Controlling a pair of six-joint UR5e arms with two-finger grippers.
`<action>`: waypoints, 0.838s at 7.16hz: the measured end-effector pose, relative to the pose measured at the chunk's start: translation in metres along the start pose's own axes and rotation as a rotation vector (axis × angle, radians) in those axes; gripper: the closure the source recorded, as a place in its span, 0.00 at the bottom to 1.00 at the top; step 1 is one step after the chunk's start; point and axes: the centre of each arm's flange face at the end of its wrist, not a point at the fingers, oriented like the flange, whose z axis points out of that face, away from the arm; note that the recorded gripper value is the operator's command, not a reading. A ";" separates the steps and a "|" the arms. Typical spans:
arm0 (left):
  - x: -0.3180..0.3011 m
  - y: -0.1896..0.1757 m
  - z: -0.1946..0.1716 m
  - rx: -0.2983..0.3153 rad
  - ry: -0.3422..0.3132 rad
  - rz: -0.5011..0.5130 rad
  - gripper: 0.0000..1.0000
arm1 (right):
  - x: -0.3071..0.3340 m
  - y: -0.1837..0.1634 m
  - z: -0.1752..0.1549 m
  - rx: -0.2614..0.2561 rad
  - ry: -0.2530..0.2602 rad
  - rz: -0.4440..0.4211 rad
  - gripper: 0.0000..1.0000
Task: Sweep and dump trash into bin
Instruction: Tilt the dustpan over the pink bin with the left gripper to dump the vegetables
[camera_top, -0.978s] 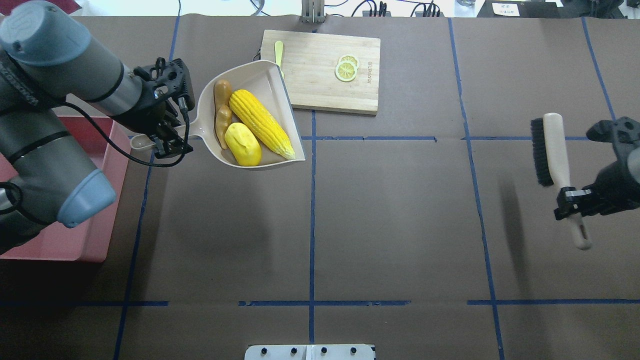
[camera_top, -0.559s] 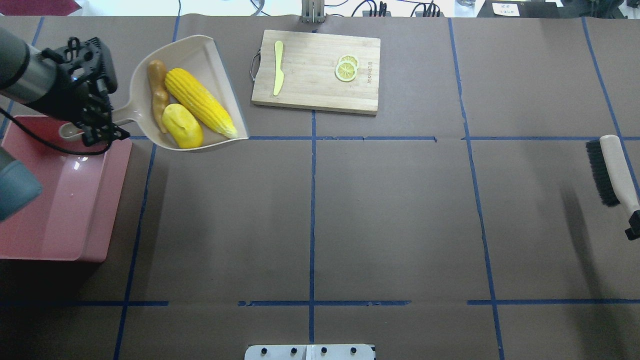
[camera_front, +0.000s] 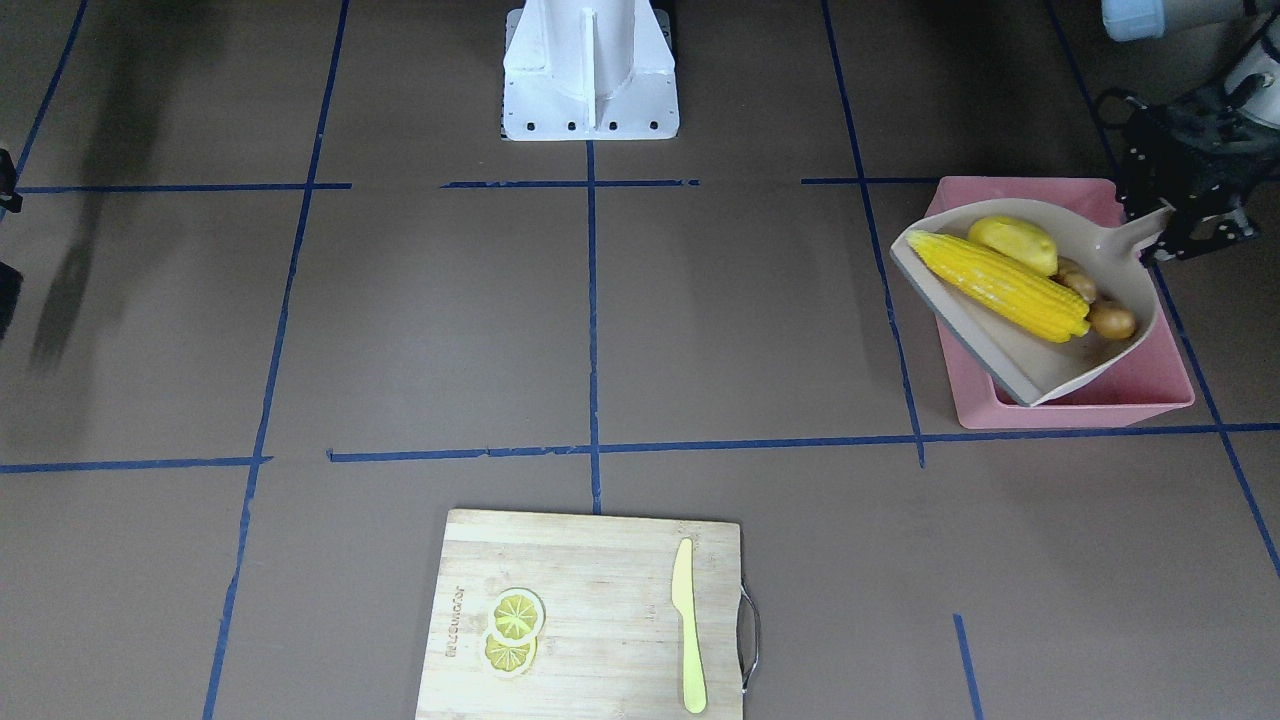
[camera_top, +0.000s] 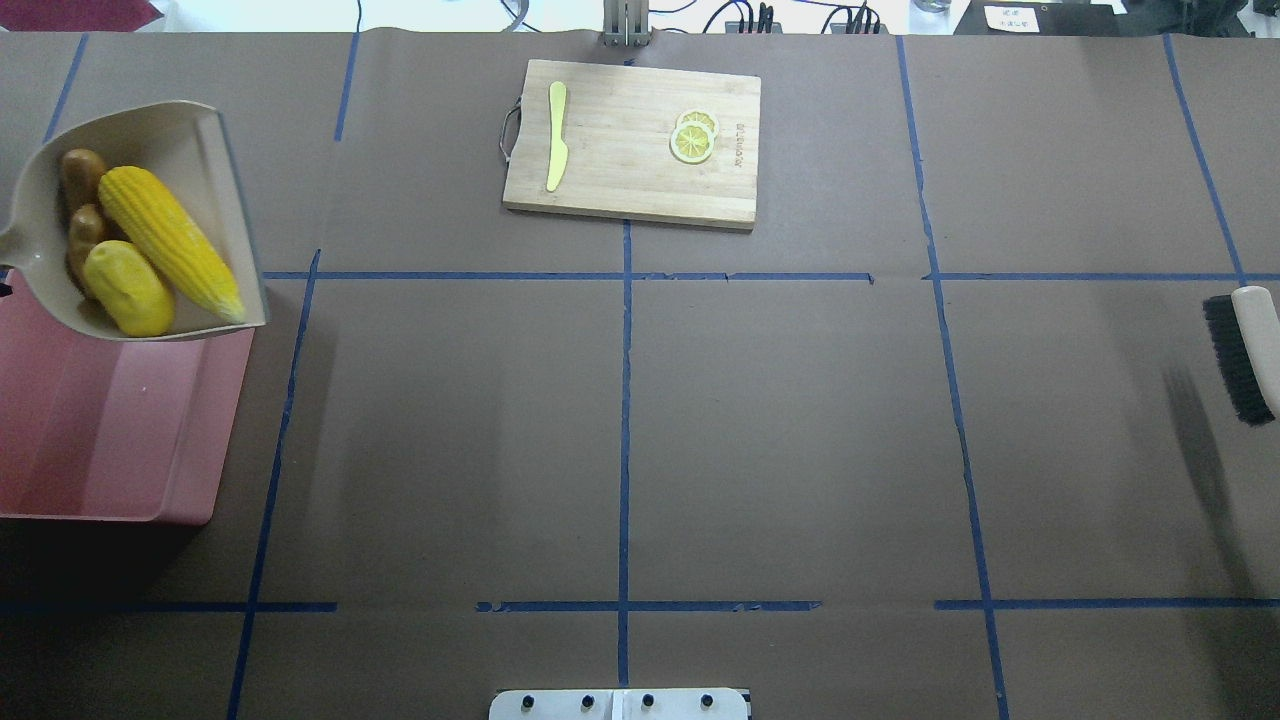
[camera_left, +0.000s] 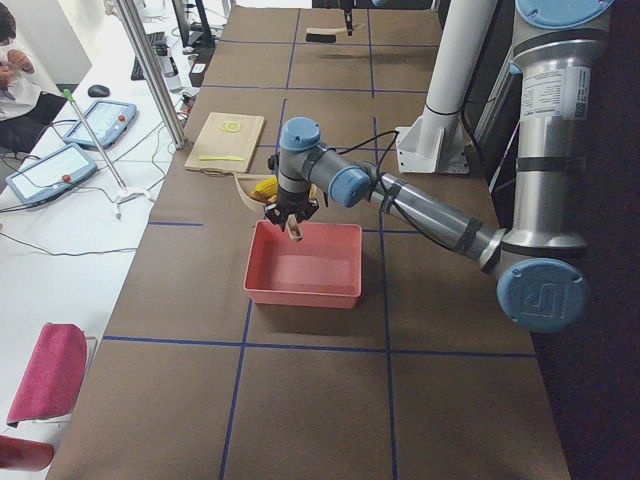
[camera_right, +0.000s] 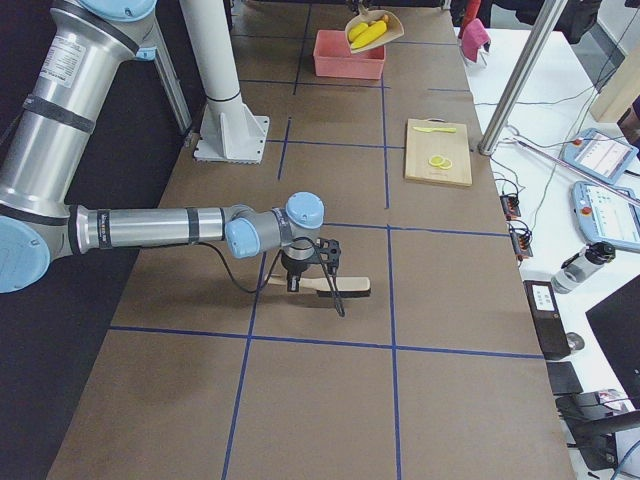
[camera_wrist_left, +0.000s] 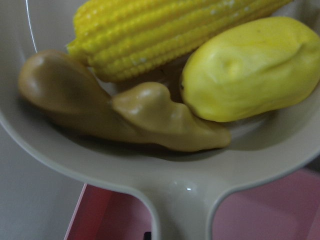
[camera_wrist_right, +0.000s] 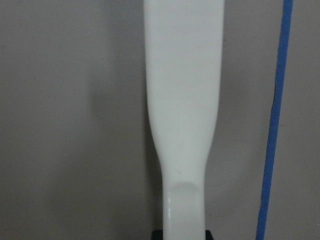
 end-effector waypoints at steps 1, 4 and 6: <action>-0.005 0.029 -0.008 -0.024 -0.023 0.020 0.81 | 0.000 0.000 0.000 0.001 -0.001 0.000 0.95; -0.012 0.074 -0.014 -0.182 -0.119 0.194 0.81 | 0.000 0.000 0.000 0.002 -0.001 -0.001 0.95; -0.020 0.084 -0.020 -0.336 -0.167 0.377 0.82 | 0.000 0.000 0.000 0.001 -0.002 0.002 0.95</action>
